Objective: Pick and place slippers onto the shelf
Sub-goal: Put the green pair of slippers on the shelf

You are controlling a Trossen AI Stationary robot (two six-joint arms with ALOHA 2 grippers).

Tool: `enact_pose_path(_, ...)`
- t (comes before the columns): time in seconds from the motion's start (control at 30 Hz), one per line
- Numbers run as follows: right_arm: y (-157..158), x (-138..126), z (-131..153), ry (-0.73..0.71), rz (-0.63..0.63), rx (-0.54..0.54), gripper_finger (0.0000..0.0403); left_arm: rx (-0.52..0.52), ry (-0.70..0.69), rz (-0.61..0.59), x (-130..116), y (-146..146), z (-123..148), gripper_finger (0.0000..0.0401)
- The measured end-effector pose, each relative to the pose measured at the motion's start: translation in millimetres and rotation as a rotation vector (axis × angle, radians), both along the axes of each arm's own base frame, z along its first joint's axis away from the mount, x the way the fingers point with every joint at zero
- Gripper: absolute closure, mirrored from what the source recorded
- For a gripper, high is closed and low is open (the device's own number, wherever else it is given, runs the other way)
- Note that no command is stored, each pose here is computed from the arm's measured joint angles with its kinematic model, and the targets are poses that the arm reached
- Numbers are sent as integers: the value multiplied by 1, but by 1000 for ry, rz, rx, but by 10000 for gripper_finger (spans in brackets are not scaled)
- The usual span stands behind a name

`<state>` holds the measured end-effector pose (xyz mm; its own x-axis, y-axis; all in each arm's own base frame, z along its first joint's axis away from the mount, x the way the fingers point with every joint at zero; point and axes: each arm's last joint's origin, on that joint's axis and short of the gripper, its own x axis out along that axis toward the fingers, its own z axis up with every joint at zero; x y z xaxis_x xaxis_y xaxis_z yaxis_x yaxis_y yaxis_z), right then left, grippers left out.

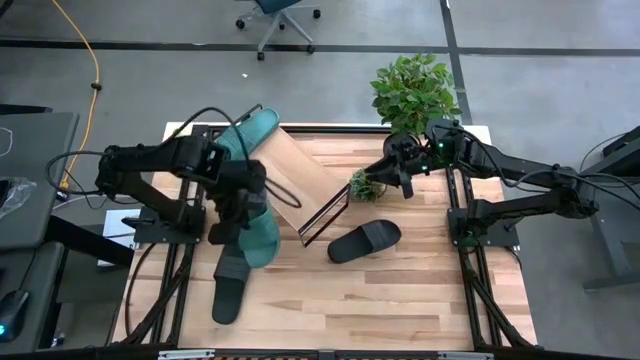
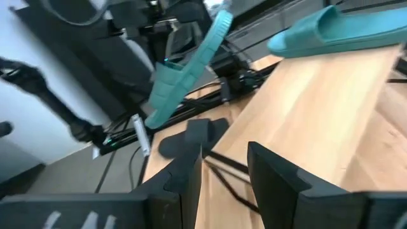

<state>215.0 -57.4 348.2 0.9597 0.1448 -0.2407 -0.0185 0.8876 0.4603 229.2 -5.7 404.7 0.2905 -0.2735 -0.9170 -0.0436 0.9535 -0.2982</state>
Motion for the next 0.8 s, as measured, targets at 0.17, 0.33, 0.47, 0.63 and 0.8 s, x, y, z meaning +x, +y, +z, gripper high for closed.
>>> enact_pose_path(0.17, -2, 0, 1, -1, -68, 11, 284, 46, -46, -80, 0, 17, 0, 401)
enact_pose_path(0.33, -2, 1, 1, -6, -103, 6, 284, 89, -72, -118, -2, 33, 0, 401)
enact_pose_path(0.47, -2, 1, 2, -13, -111, 11, 284, 131, -97, -169, -3, 46, 0, 401)
enact_pose_path(0.63, -2, 1, 3, -19, -116, 16, 284, 192, -123, -243, -7, 60, 0, 401)
enact_pose_path(0.8, -3, 1, 3, -16, -159, 7, 284, 261, -142, -332, -10, 73, 0, 401)
